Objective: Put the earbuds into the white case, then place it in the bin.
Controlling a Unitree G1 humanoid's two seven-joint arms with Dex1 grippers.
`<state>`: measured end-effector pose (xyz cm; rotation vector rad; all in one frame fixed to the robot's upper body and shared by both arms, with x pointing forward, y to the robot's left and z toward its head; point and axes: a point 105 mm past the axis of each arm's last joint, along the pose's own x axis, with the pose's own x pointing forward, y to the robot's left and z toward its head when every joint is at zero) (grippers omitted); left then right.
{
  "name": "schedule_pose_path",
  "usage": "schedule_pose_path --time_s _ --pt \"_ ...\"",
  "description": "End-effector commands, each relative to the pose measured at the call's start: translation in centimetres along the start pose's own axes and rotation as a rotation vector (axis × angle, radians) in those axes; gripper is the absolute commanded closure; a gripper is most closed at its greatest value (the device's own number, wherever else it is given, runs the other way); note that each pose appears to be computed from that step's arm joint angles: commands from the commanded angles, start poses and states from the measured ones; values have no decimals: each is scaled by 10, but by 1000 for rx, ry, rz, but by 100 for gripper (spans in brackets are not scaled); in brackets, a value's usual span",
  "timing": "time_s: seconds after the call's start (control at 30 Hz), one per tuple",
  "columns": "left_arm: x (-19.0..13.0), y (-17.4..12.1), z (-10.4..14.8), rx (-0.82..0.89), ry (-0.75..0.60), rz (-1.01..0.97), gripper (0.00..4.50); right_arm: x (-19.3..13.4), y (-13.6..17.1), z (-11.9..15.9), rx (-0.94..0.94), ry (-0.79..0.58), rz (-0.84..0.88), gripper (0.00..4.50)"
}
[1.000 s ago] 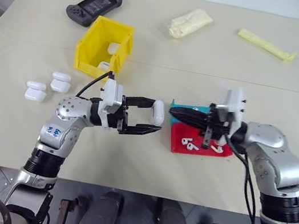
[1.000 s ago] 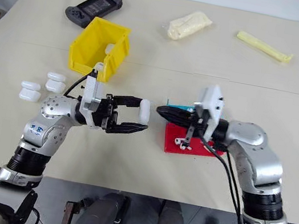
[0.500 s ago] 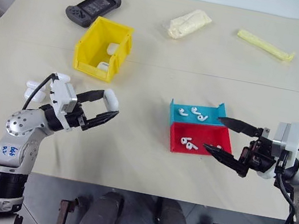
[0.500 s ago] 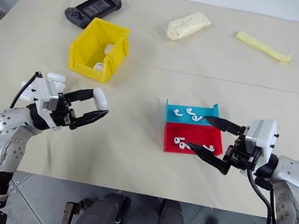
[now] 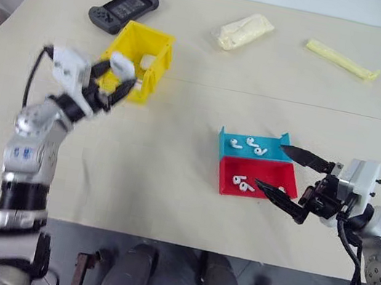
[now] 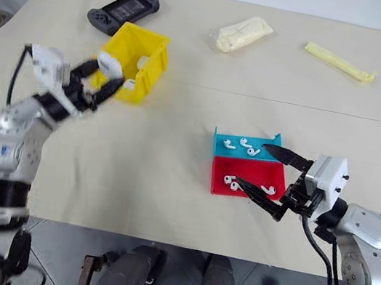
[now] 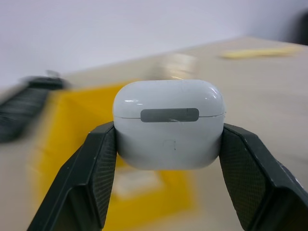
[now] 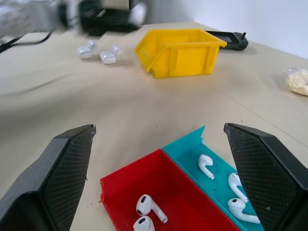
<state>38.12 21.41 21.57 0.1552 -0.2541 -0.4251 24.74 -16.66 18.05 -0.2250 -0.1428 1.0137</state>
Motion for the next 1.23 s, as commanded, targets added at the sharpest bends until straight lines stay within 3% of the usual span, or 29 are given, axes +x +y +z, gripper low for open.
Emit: schedule_pose_path --time_s 0.03,0.17,0.33,0.37,0.53,0.6,0.73,0.9,1.23 --pt "21 19 -4 5 34 91 172 4 1 7 -36 -26 -3 3" --pt "46 17 -15 -21 94 58 172 8 0 9 -45 -34 -4 3" --pt "49 17 -14 -27 98 36 14 9 -2 12 -55 -44 -11 0" --pt "47 15 -10 -10 75 28 6 9 -2 12 -57 -44 -14 0" --pt "24 1 14 21 -76 -72 6 5 -3 8 -56 -30 -8 0" --pt "5 -3 15 56 -71 -135 6 3 -3 6 -54 -15 6 0" --pt "-43 -8 -1 151 37 -274 6 0 -4 0 -30 10 43 0" --pt "-95 -23 -22 116 175 -449 6 -4 -7 -11 -7 46 88 0" --pt "-103 -51 -27 158 205 -419 6 -13 -26 -14 -41 66 80 0"
